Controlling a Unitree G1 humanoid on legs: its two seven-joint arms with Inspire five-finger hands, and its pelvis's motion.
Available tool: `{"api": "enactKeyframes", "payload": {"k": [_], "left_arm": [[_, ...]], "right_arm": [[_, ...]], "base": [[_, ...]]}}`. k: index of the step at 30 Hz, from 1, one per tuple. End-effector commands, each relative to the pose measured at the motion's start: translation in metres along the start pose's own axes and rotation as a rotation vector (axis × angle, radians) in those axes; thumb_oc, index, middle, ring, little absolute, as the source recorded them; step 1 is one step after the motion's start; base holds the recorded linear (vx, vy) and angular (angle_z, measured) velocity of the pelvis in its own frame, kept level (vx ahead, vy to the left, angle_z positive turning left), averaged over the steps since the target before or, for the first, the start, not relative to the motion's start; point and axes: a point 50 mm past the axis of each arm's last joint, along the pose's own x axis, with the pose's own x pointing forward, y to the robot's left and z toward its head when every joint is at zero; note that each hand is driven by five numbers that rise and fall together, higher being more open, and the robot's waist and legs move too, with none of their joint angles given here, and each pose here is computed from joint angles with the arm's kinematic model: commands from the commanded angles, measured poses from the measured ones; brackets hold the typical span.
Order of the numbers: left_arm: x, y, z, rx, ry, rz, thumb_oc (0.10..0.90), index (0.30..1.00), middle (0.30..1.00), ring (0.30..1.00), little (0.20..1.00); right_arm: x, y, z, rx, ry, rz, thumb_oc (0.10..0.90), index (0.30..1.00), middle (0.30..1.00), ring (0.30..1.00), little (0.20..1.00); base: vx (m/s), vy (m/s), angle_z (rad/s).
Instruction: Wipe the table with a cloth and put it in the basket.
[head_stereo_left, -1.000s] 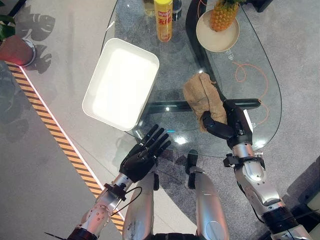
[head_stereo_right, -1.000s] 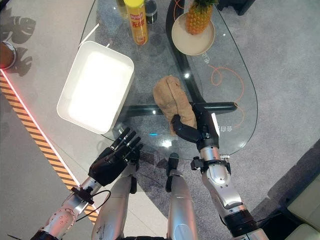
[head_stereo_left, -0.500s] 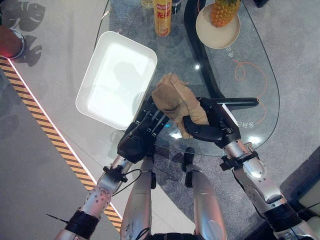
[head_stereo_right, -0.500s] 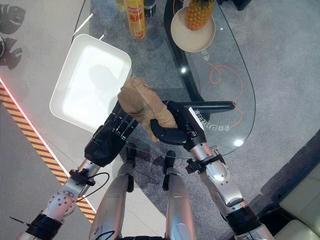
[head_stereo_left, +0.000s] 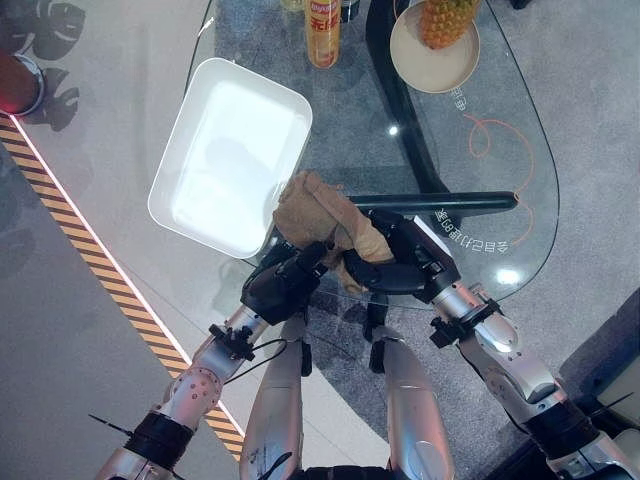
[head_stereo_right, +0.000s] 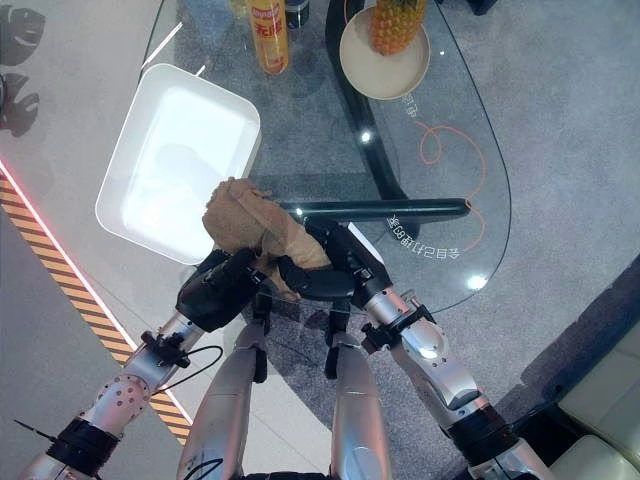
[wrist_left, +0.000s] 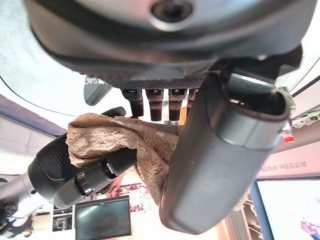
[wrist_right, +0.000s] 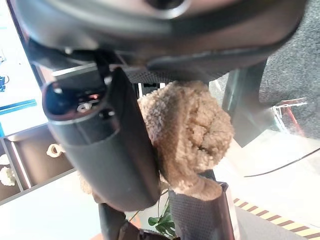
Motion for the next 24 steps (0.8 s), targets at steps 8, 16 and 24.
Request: {"api": "enactKeyframes", "payload": {"k": [8, 16, 24], "left_arm": [[0.017, -0.055, -0.007, 0.058, 0.039, -0.35, 0.8, 0.9, 0.9, 0.9, 0.9], [0.017, -0.054, 0.0, 0.081, -0.033, -0.358, 0.8, 0.9, 0.9, 0.9, 0.9], [0.019, -0.058, 0.018, 0.079, -0.199, -0.398, 0.8, 0.9, 0.9, 0.9, 0.9]], "right_arm": [[0.016, 0.028, 0.052, -0.264, -0.21, 0.078, 0.1, 0.3, 0.3, 0.3, 0.2], [0.019, 0.026, 0.043, -0.3, -0.138, 0.092, 0.1, 0.3, 0.3, 0.3, 0.2], [0.019, 0.024, 0.036, -0.3, -0.072, 0.103, 0.1, 0.3, 0.3, 0.3, 0.2]], "base": [[0.0, 0.014, -0.02], [0.0, 0.0, 0.0], [0.0, 0.0, 0.0]]}}
